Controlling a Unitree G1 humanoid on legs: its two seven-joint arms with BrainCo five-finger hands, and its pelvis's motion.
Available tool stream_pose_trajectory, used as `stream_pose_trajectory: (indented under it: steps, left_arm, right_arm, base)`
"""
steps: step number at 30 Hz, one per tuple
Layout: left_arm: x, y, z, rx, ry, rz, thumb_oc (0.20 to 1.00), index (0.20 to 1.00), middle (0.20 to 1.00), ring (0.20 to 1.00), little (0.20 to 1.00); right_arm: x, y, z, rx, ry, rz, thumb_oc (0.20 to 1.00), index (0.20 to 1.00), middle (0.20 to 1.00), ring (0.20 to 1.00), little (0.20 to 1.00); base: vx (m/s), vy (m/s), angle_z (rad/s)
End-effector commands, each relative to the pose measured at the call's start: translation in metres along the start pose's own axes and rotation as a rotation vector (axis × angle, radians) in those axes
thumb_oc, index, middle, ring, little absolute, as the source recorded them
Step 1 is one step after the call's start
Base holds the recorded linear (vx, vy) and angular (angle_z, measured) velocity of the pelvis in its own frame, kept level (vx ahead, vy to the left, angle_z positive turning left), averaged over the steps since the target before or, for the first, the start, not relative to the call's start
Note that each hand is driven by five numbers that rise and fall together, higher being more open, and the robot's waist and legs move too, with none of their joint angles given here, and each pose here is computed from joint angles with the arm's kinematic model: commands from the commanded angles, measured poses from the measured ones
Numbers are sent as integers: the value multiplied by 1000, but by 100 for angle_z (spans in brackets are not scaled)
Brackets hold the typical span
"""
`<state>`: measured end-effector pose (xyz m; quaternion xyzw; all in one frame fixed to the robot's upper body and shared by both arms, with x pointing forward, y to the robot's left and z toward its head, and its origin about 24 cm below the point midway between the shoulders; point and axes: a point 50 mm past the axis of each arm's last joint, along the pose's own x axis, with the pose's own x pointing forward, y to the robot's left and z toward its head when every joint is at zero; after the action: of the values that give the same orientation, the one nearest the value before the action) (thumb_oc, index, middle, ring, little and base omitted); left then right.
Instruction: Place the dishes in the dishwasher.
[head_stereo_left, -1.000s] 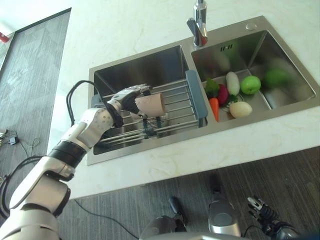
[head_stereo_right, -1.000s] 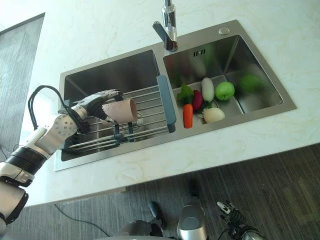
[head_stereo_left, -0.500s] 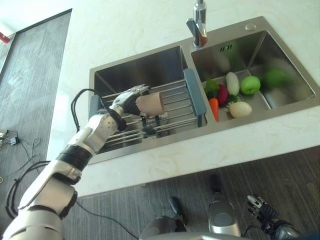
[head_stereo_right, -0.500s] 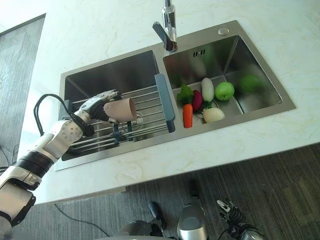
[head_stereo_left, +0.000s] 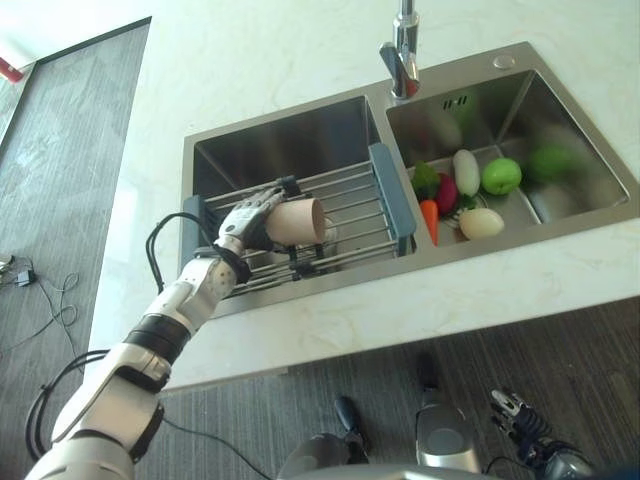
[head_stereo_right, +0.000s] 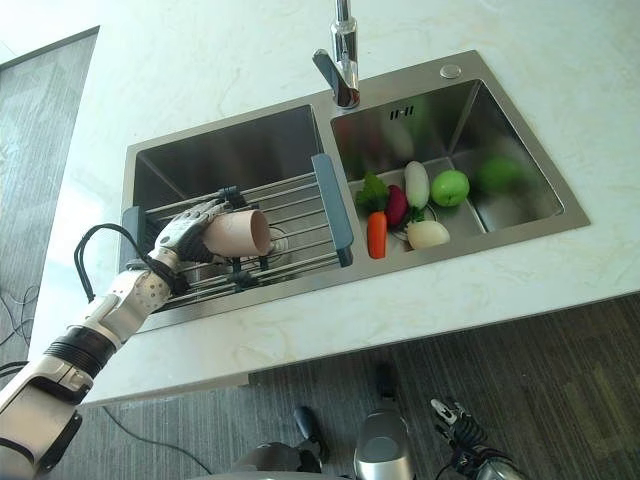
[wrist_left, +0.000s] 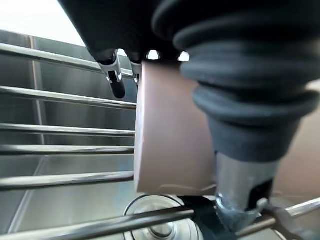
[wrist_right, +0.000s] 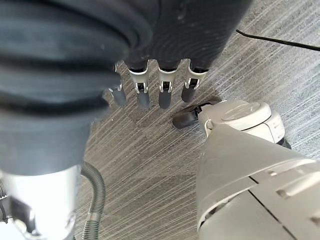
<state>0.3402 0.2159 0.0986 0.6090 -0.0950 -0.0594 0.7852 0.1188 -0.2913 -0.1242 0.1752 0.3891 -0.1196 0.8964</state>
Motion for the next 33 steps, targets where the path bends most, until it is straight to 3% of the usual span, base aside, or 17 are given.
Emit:
stream_pose_trajectory:
  steps: [1,32,33]
  left_arm:
    - [-19,-27,-20,63,81,-82,1000,1000,1000,1000,1000]
    - [-4,6,7,90,-127,-67,1000,1000,1000,1000,1000]
    - [-4,5,7,95,-123,-75,498,498,498,498,498]
  right_arm:
    - [4,10,-4,36,-22,26,1000,1000,1000,1000,1000]
    - [1,5,-10,71,-4,-4,1000,1000,1000,1000,1000]
    - [1,5,-10,70,-5,-4,1000,1000,1000,1000,1000]
  base:
    - [0,0,0]
    - [-2,0,1]
    - [-7,-1,4]
